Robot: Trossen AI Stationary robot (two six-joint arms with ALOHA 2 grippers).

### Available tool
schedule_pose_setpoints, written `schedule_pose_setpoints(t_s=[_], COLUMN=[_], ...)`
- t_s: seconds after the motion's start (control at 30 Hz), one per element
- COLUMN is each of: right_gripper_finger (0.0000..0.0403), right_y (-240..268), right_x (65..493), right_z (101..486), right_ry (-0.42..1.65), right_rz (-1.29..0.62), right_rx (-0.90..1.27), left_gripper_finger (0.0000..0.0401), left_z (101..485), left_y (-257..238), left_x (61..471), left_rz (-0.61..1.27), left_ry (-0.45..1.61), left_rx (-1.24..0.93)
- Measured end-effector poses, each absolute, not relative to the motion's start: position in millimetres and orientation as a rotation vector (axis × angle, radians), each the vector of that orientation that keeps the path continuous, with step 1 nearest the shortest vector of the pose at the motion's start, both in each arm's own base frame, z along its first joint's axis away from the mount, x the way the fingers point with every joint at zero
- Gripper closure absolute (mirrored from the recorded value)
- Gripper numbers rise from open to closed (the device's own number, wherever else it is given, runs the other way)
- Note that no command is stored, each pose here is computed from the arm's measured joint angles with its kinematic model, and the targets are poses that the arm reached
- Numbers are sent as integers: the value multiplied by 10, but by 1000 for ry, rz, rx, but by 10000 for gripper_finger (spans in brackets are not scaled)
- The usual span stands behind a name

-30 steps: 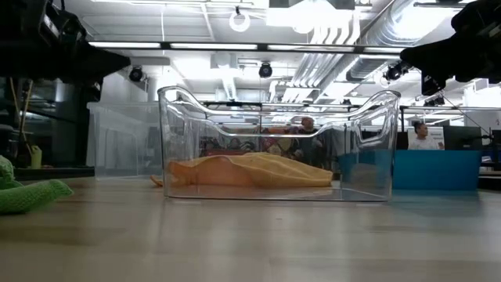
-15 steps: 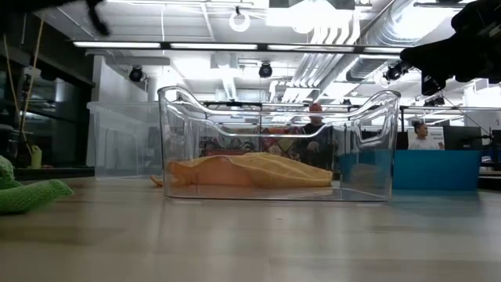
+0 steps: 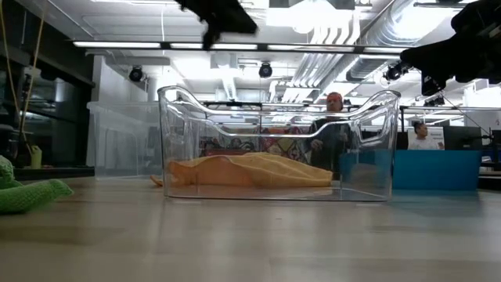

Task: Sort microfiber towel by color & place in baskets
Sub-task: Put the top center orange microfiber cloth into the transparent bin

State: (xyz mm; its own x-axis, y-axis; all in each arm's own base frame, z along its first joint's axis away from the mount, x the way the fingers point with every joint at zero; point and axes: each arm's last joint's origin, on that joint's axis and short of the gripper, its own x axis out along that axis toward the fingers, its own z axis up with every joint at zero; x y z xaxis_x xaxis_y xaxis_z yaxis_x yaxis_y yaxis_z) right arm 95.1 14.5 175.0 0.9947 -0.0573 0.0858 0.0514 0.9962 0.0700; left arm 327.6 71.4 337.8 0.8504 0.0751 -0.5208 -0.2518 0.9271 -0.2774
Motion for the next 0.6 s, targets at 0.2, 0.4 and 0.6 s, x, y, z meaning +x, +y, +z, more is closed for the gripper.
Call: schedule_pose_setpoints(t_s=[0.2,0.4,0.6], right_gripper_finger=[402,402,402], right_y=[145,145,145], right_x=[951,951,951], right_z=[1750,1749,1749], right_ry=[-88,-88,-87], right_rz=[-55,-55,-55], right_rx=[68,68,68], left_gripper_finger=[276,202,174], left_z=[3170,2789,2360], left_y=[869,984,1177], left_x=[3755,4013,4129], left_rz=[171,215,208], left_ry=[817,1013,1123], left_rx=[-259,-133,-120])
